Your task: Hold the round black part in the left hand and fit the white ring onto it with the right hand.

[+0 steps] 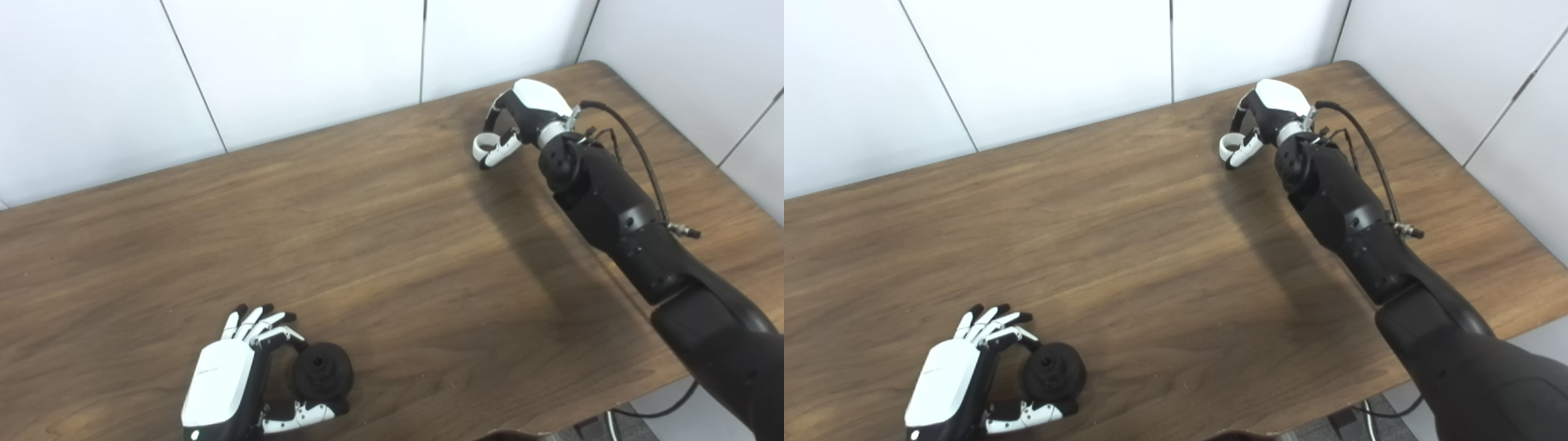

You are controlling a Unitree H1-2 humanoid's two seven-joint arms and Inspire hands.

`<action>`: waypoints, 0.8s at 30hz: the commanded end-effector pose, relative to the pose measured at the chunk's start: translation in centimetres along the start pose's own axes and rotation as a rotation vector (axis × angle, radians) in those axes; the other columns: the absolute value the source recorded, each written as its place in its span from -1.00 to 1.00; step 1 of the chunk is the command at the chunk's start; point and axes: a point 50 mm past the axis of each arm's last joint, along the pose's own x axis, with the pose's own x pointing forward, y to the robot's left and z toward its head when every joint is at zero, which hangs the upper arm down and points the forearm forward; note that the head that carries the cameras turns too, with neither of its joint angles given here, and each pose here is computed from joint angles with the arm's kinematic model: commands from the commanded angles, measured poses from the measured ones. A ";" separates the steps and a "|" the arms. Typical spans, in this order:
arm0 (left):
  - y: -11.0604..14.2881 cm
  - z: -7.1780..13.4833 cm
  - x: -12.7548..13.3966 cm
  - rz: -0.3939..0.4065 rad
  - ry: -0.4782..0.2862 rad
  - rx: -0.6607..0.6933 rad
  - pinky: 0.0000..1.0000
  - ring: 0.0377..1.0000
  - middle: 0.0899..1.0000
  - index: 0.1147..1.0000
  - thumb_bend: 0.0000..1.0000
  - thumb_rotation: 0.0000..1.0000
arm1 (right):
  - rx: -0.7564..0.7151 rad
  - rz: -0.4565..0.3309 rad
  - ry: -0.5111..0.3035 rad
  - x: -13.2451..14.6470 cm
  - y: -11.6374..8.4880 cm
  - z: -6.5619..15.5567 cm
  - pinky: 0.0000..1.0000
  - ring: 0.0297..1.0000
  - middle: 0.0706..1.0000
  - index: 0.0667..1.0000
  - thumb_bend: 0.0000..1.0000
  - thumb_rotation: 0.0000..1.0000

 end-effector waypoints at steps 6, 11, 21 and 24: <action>-0.6 0.5 -0.5 -0.047 0.018 0.019 1.00 0.84 0.59 -0.16 0.04 -0.88 | -0.016 -0.069 -0.257 -2.9 -3.6 4.9 1.00 0.93 0.69 -0.10 0.04 -0.74; -0.8 1.1 -0.3 -0.041 0.014 0.021 1.00 0.83 0.58 -0.16 0.04 -0.88 | -0.043 -0.043 -0.363 -5.3 -3.8 7.2 1.00 0.92 0.66 -0.10 0.05 -0.74; -1.6 2.5 0.3 -0.038 0.007 0.014 1.00 0.82 0.57 -0.16 0.04 -0.88 | -0.082 0.107 -0.560 -12.6 -3.7 11.7 1.00 0.92 0.65 -0.11 0.05 -0.74; -1.8 3.0 0.6 -0.027 -0.005 0.004 1.00 0.81 0.56 -0.16 0.04 -0.88 | -0.079 0.146 -0.618 -14.7 -3.5 12.5 1.00 0.91 0.64 -0.11 0.05 -0.74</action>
